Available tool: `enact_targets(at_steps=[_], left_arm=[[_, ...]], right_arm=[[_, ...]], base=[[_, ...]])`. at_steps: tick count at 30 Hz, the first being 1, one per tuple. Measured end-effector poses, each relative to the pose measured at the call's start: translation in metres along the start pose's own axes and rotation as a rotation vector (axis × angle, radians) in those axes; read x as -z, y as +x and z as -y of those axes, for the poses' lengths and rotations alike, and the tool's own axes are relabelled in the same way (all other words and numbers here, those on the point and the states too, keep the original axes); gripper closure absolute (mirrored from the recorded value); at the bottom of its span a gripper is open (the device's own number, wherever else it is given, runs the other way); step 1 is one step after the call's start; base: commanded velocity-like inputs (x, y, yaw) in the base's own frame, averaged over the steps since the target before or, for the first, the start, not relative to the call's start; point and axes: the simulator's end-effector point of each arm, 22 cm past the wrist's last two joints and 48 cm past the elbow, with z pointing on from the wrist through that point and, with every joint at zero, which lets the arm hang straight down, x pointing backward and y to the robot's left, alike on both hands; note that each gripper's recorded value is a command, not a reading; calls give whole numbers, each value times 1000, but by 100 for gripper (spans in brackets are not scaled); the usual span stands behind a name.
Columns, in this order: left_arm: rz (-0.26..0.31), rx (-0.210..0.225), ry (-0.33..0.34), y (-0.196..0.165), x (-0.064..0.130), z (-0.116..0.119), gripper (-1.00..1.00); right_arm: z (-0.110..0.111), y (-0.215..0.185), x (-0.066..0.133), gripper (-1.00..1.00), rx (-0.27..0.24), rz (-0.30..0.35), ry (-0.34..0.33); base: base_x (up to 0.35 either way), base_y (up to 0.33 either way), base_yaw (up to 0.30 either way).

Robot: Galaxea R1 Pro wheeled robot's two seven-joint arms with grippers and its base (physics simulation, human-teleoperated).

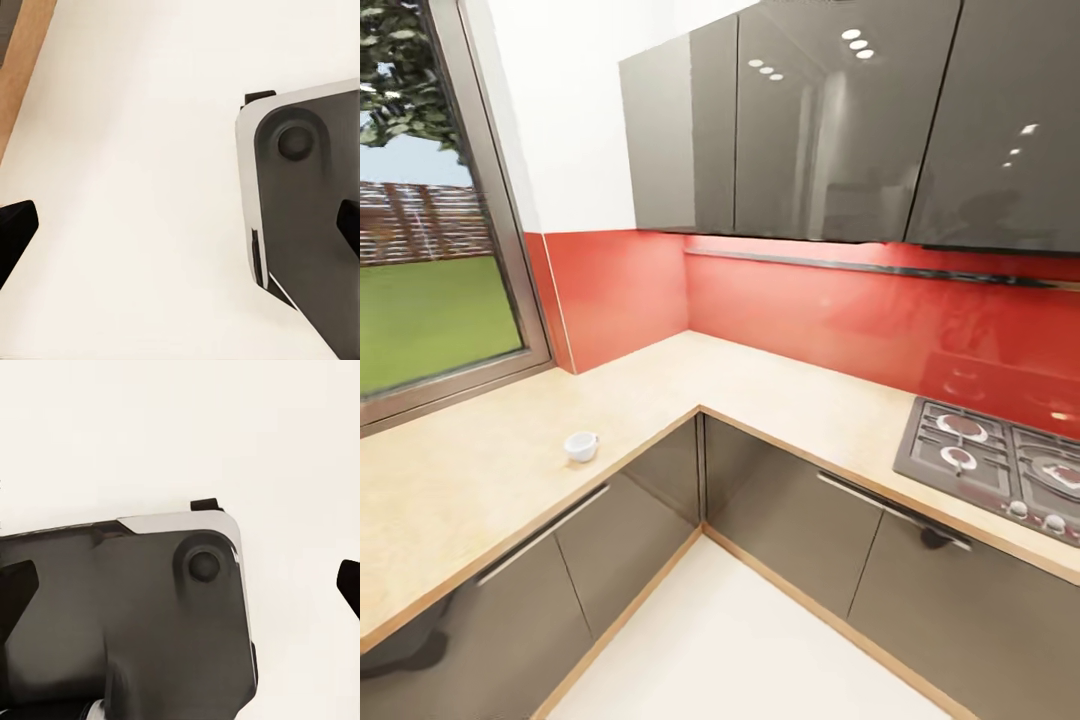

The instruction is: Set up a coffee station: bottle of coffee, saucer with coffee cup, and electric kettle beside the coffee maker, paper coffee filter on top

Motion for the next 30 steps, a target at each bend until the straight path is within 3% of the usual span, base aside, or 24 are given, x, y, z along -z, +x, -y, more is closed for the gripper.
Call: enact_targets(at_steps=[7, 30], left_arm=[[10, 4, 15, -5, 0, 13, -100], [40, 9, 15, -17, 0, 14, -100]], right_arm=[[1, -3, 0, -100, 0, 8, 3], [0, -14, 2, -100, 1, 34, 1]], base=[[0, 0, 209], [0, 0, 204]])
